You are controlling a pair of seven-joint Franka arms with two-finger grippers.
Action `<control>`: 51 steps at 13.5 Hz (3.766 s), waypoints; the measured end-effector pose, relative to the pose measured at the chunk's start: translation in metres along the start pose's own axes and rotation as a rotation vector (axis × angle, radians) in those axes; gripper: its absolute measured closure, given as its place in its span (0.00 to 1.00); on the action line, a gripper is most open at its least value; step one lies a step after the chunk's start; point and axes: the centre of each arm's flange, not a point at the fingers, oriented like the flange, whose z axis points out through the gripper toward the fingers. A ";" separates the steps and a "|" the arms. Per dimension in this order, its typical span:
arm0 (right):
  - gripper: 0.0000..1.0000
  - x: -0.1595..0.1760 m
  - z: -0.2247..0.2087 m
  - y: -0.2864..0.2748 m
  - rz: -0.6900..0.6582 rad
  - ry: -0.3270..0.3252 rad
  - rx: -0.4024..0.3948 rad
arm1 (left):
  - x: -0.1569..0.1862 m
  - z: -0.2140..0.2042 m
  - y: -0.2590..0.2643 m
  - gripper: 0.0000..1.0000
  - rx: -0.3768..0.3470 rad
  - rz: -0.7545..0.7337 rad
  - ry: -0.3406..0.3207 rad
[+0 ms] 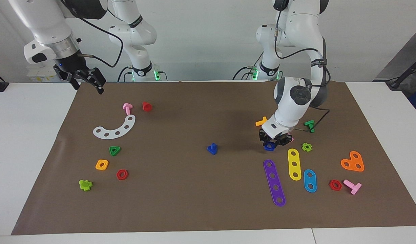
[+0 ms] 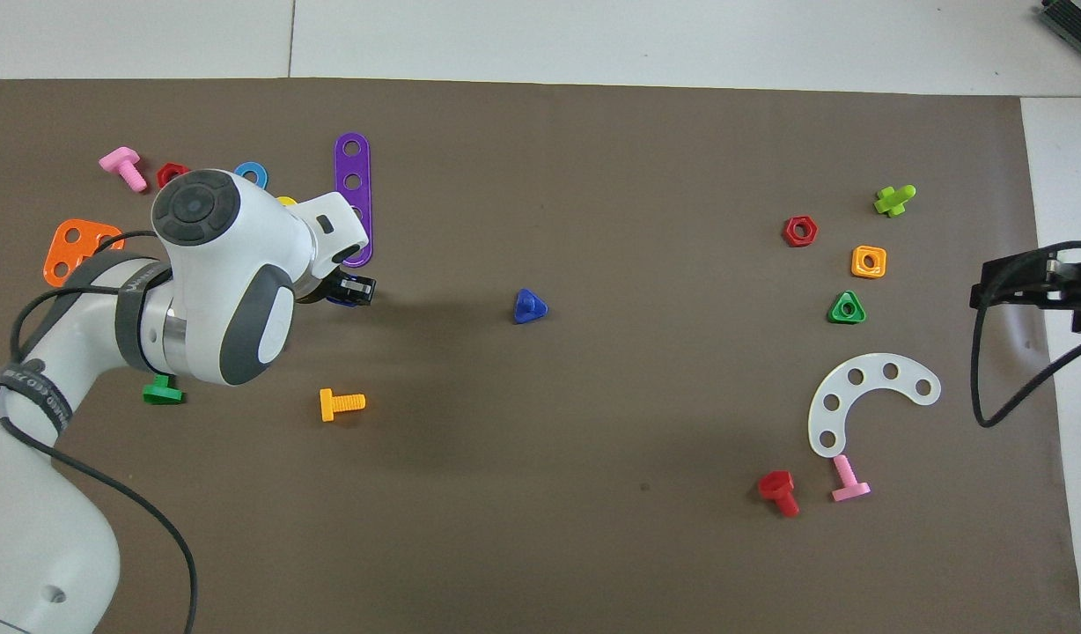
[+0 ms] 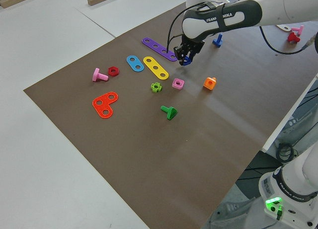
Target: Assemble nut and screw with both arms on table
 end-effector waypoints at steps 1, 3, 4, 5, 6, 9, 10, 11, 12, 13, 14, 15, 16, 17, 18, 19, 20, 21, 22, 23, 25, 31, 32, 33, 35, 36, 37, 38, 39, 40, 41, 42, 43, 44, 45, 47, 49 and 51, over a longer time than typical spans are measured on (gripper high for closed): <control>0.00 0.000 0.000 0.000 0.001 0.000 0.000 | 0.000 -0.001 0.017 0.53 -0.001 -0.036 -0.004; 0.00 0.000 0.000 0.001 0.001 0.001 0.000 | -0.001 -0.007 0.055 0.53 0.000 -0.105 -0.015; 0.00 0.000 -0.001 0.000 0.001 0.001 0.000 | -0.001 -0.012 0.074 0.53 -0.001 -0.138 -0.014; 0.00 0.000 -0.001 0.000 0.000 0.001 0.000 | -0.001 -0.017 0.091 0.53 -0.003 -0.170 -0.008; 0.00 0.000 -0.001 0.000 0.000 0.001 0.000 | -0.001 -0.022 0.108 0.53 -0.008 -0.199 0.000; 0.00 0.000 -0.001 0.000 -0.001 0.001 0.000 | 0.001 -0.032 0.151 0.53 -0.036 -0.262 0.005; 0.00 0.000 -0.001 0.000 -0.001 0.001 0.000 | 0.003 -0.033 0.163 0.53 -0.042 -0.276 0.008; 0.00 0.000 -0.001 0.000 -0.001 0.001 0.000 | 0.006 -0.034 0.172 0.53 -0.046 -0.288 0.010; 0.00 0.000 -0.001 0.000 -0.001 0.001 0.000 | 0.010 -0.032 0.181 0.53 -0.050 -0.300 0.008; 0.00 0.000 -0.001 0.000 -0.001 0.001 0.000 | 0.013 -0.030 0.189 0.53 -0.054 -0.309 0.006; 0.00 0.000 -0.001 0.000 -0.001 0.001 0.000 | 0.016 -0.026 0.196 0.53 -0.056 -0.316 0.004; 0.00 0.000 -0.001 0.000 -0.001 0.001 0.000 | 0.018 -0.021 0.203 0.53 -0.057 -0.320 0.001; 0.00 0.000 -0.001 0.000 -0.001 0.001 0.000 | 0.019 -0.017 0.208 0.53 -0.057 -0.321 -0.003; 0.00 0.000 -0.001 0.000 -0.001 0.001 0.000 | 0.020 -0.014 0.211 0.53 -0.057 -0.324 -0.005; 0.00 0.000 -0.001 0.000 -0.001 0.001 0.000 | 0.020 -0.012 0.214 0.53 -0.057 -0.326 -0.006; 0.00 0.000 -0.001 0.000 -0.001 0.001 0.000 | 0.021 -0.011 0.217 0.53 -0.057 -0.323 -0.006; 0.00 0.000 -0.001 0.000 -0.001 0.001 0.000 | 0.021 -0.011 0.220 0.53 -0.058 -0.322 -0.004; 0.00 0.000 -0.001 0.000 -0.001 0.001 0.000 | 0.021 -0.012 0.222 0.53 -0.060 -0.322 -0.003; 0.00 0.000 -0.001 0.000 -0.001 0.001 0.000 | 0.022 -0.011 0.222 0.53 -0.060 -0.322 -0.003; 0.00 0.000 -0.001 0.000 -0.001 0.001 0.000 | 0.023 -0.010 0.222 0.53 -0.060 -0.322 -0.003; 0.00 0.000 -0.001 0.000 -0.001 0.001 0.000 | 0.024 -0.006 0.223 0.53 -0.059 -0.323 -0.006; 0.00 0.000 -0.001 0.000 -0.001 0.001 0.000 | 0.020 0.001 0.232 0.53 -0.055 -0.308 -0.014; 0.00 0.000 -0.001 0.000 -0.001 0.001 0.000 | 0.019 0.003 0.235 0.53 -0.053 -0.304 -0.016; 0.00 0.000 -0.001 0.000 -0.001 0.001 0.000 | 0.018 0.004 0.237 0.53 -0.052 -0.302 -0.018; 0.00 0.000 -0.001 0.000 -0.001 0.001 0.000 | 0.019 0.005 0.237 0.53 -0.052 -0.303 -0.018; 0.00 0.000 -0.001 0.000 -0.001 0.001 0.000 | 0.019 0.006 0.236 0.53 -0.051 -0.304 -0.017; 0.00 0.000 -0.001 0.000 -0.001 0.001 0.000 | 0.019 0.006 0.235 0.53 -0.050 -0.305 -0.017; 0.00 0.000 -0.001 0.000 -0.001 0.001 0.000 | 0.020 0.006 0.235 0.53 -0.050 -0.305 -0.017; 0.00 0.000 -0.001 0.000 -0.001 0.001 0.000 | 0.020 0.006 0.235 0.53 -0.050 -0.305 -0.017; 0.00 0.000 -0.001 0.000 -0.001 0.001 0.000 | 0.020 0.006 0.235 0.53 -0.048 -0.305 -0.017; 0.00 0.000 -0.001 0.000 -0.001 0.001 0.000 | 0.020 0.006 0.235 0.53 -0.048 -0.304 -0.017; 0.00 0.000 -0.001 0.000 -0.001 0.001 0.000 | 0.020 0.006 0.235 0.53 -0.048 -0.304 -0.016; 0.00 0.000 -0.001 0.000 -0.001 0.001 0.000 | 0.020 0.006 0.235 0.53 -0.048 -0.304 -0.016; 0.00 0.000 -0.001 0.000 -0.001 0.001 0.000 | 0.020 0.007 0.235 0.53 -0.047 -0.303 -0.016; 0.00 0.000 -0.001 0.000 -0.001 0.001 0.000 | 0.020 0.007 0.236 0.53 -0.044 -0.300 -0.014; 0.00 0.000 -0.001 0.000 -0.001 0.001 0.000 | 0.019 0.007 0.236 0.53 -0.041 -0.297 -0.013; 0.00 0.000 -0.001 0.000 -0.001 0.001 0.000 | 0.020 0.007 0.236 0.53 -0.041 -0.298 -0.013; 0.00 0.000 -0.001 0.000 -0.001 0.001 0.000 | 0.020 0.006 0.236 0.53 -0.040 -0.299 -0.014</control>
